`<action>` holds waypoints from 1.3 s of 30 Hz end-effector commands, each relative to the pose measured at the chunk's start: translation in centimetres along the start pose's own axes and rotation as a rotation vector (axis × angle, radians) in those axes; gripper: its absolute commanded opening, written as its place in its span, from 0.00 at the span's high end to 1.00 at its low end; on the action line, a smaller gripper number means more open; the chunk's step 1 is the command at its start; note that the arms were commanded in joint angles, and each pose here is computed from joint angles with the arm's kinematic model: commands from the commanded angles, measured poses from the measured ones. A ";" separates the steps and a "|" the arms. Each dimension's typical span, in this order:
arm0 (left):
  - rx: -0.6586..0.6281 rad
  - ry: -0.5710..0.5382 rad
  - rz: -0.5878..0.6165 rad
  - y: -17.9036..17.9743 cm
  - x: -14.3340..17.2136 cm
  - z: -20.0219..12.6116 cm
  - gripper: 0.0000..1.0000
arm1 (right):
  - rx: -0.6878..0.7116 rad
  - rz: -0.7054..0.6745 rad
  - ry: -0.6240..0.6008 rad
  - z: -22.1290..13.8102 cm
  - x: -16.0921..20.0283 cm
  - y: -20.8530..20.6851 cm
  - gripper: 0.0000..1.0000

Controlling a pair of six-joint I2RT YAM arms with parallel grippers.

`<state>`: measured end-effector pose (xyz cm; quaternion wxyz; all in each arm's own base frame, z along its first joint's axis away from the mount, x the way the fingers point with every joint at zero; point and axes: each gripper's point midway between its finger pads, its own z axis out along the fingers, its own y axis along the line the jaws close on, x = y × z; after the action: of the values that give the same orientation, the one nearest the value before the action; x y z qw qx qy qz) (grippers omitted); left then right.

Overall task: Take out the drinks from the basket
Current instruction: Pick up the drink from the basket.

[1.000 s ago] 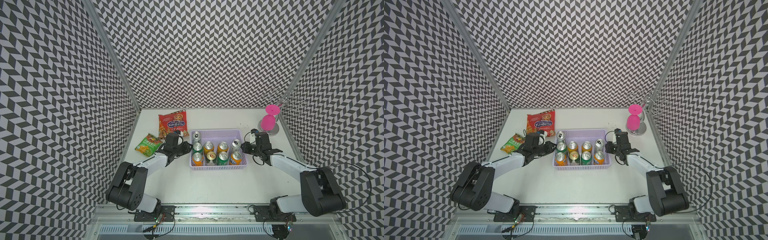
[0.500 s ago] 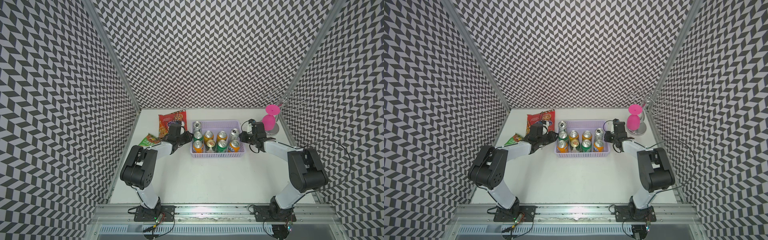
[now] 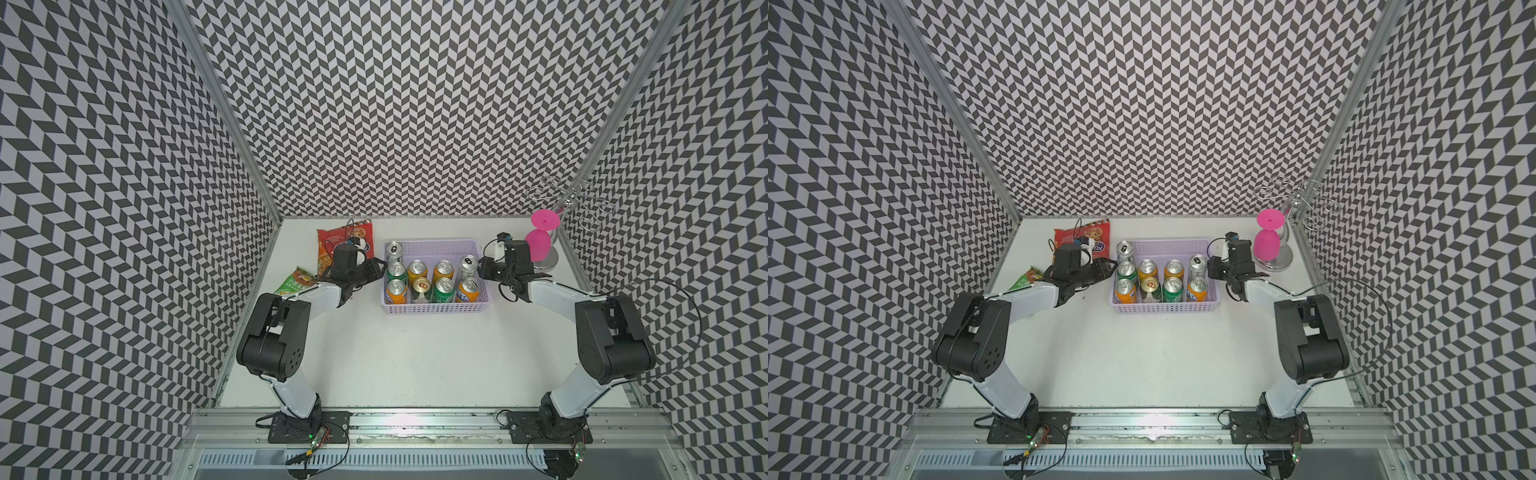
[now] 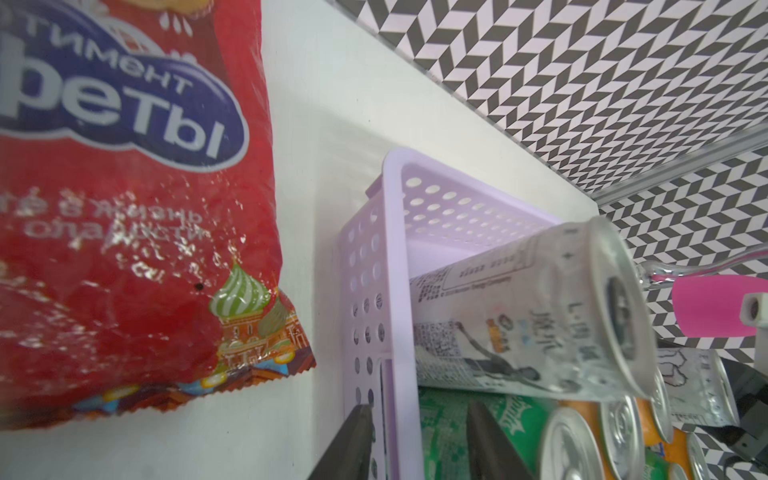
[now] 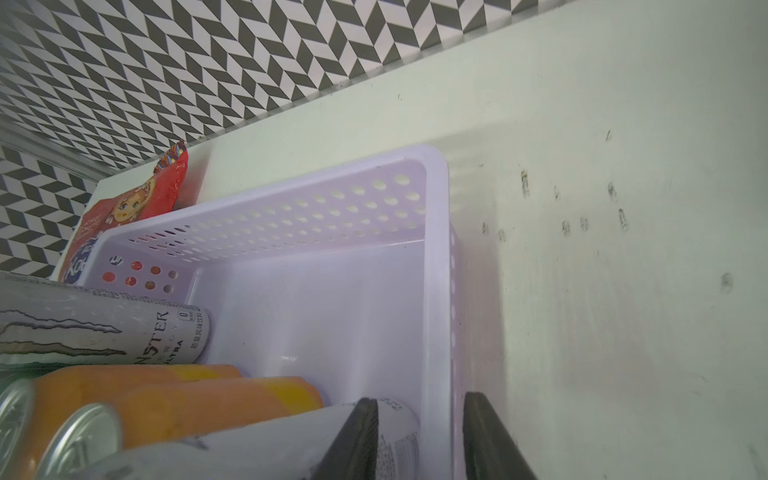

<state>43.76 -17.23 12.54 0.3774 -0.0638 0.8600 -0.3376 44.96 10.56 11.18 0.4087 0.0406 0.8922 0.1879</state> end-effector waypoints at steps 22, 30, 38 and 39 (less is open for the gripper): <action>-0.189 -0.141 0.404 -6.9 -6.2 -3.0 0.05 | 0.192 -0.080 -0.341 -12.9 -6.2 -3.6 0.01; -0.298 -0.033 0.542 -6.6 -5.9 1.0 0.02 | 0.189 -0.076 -0.337 -12.7 -5.5 -3.9 0.00; -0.357 0.071 0.595 -5.8 -4.4 4.4 0.03 | 0.193 -0.078 -0.338 -12.7 -5.3 -4.0 0.00; -0.364 0.077 0.597 -5.7 -4.3 4.7 0.04 | 0.193 -0.077 -0.338 -12.7 -5.3 -4.0 0.01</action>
<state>49.45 -22.53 16.98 0.4250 0.1226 0.8930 -0.0832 39.12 1.86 19.37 0.5230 0.0818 0.8451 0.0745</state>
